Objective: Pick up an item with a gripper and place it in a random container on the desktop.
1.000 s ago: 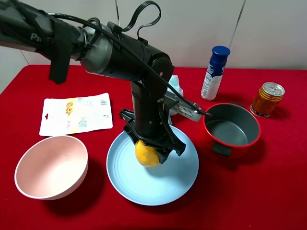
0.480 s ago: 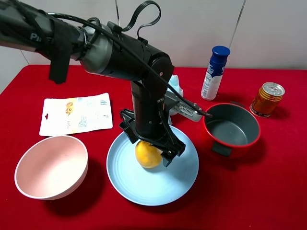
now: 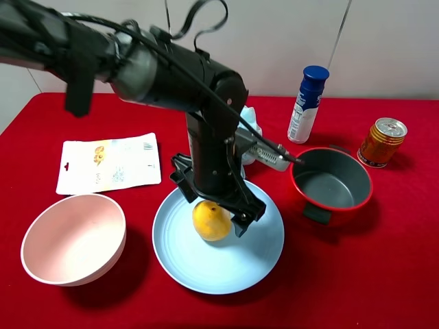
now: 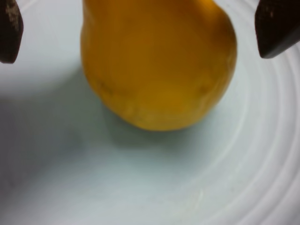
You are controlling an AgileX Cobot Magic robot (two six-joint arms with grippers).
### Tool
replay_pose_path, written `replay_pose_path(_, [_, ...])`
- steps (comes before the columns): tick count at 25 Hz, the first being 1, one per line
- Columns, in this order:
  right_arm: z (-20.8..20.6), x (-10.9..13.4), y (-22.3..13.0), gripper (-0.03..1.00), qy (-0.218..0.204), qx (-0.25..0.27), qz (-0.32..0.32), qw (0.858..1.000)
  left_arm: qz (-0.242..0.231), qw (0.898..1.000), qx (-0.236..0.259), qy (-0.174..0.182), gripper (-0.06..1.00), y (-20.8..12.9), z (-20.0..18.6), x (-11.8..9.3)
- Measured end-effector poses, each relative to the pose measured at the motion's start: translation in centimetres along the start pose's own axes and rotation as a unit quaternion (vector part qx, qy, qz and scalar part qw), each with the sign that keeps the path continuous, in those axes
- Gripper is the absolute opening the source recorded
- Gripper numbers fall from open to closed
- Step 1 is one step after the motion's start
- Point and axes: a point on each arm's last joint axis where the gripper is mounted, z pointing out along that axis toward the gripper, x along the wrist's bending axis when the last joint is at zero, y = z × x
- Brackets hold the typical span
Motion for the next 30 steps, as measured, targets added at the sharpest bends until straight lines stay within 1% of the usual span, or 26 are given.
replay_pose_path(5, [0.0,0.0,0.0,0.69,0.0,0.0,0.0,1.0,0.001,1.0,-0.017,-0.004,0.99,-0.3,-2.0,0.0])
replay_pose_path(14, [0.0,0.0,0.0,0.69,0.0,0.0,0.0,1.0,0.006,0.999,-0.04,-0.005,0.99,-2.0,-7.3,0.2])
replay_pose_path(26, [0.0,0.0,0.0,0.69,0.0,0.0,0.0,1.0,0.015,0.999,-0.04,0.013,0.99,-6.6,-14.6,1.1])
replay_pose_path(30, [0.0,0.0,0.0,0.69,0.0,0.0,0.0,1.0,0.017,0.997,-0.075,0.014,0.99,-8.0,-17.0,1.4])
